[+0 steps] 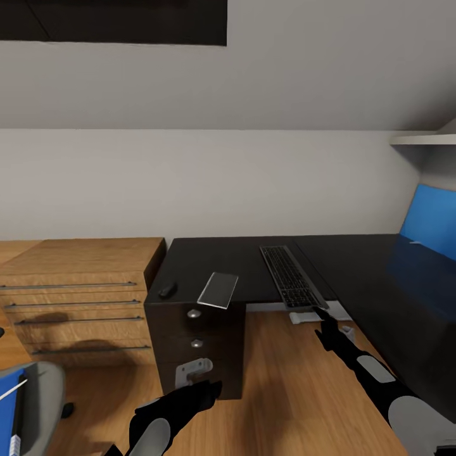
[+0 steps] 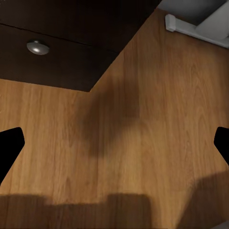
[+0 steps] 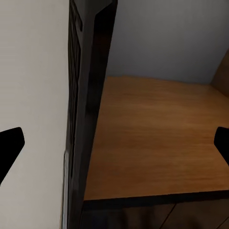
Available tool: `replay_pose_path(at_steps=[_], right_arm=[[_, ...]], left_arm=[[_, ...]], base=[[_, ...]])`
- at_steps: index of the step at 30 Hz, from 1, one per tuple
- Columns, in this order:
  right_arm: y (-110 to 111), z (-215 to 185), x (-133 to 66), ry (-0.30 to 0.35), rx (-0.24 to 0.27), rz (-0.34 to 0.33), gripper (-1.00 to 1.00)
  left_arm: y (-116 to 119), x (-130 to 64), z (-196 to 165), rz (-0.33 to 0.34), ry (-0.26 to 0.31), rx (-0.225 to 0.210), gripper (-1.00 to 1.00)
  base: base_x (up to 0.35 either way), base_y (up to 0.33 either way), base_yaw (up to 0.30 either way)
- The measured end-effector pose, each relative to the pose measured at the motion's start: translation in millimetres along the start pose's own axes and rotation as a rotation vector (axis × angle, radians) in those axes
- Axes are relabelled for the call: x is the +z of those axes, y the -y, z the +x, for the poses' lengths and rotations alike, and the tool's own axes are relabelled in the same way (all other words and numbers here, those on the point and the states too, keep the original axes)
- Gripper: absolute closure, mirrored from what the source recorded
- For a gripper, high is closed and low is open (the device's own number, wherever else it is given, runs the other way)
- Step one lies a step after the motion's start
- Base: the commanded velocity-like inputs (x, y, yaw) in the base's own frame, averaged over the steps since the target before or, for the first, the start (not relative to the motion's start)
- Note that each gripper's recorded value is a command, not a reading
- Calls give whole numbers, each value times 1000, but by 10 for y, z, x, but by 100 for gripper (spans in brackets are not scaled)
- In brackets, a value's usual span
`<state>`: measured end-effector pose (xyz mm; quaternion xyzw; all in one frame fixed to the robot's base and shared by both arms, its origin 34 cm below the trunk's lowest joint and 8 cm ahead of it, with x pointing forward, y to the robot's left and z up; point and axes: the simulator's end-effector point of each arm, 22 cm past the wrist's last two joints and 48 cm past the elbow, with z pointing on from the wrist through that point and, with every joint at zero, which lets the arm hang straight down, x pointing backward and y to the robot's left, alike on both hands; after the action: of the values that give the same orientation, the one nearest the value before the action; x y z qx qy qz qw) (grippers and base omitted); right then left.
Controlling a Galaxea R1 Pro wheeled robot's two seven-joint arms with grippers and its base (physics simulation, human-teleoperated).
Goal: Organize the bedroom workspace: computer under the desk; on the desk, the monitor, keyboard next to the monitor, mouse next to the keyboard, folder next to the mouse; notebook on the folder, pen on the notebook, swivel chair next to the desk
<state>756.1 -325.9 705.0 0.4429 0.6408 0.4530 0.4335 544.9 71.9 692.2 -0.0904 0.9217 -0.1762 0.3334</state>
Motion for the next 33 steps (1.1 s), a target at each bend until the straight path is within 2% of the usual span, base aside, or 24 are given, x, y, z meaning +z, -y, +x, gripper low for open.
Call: replay_pose_path(at_steps=[5,15,21,33], right_arm=[[-2,6,1,-1,-1,0,-100],[3,0,1,-1,-2,1,-100],[2,0,-1,-1,-3,1,-100],[7,2,2,0,-3,2,-100]], left_arm=[[1,-1,-1,0,1,-1,-100],[1,2,4,1,-2,-2,-100],[-8,-1,-7,-2,2,1,-100],[-6,8,15,0,-7,-4,-100]], base=[[230,0,0],[52,1,0],[176,60,0],[16,6,0]])
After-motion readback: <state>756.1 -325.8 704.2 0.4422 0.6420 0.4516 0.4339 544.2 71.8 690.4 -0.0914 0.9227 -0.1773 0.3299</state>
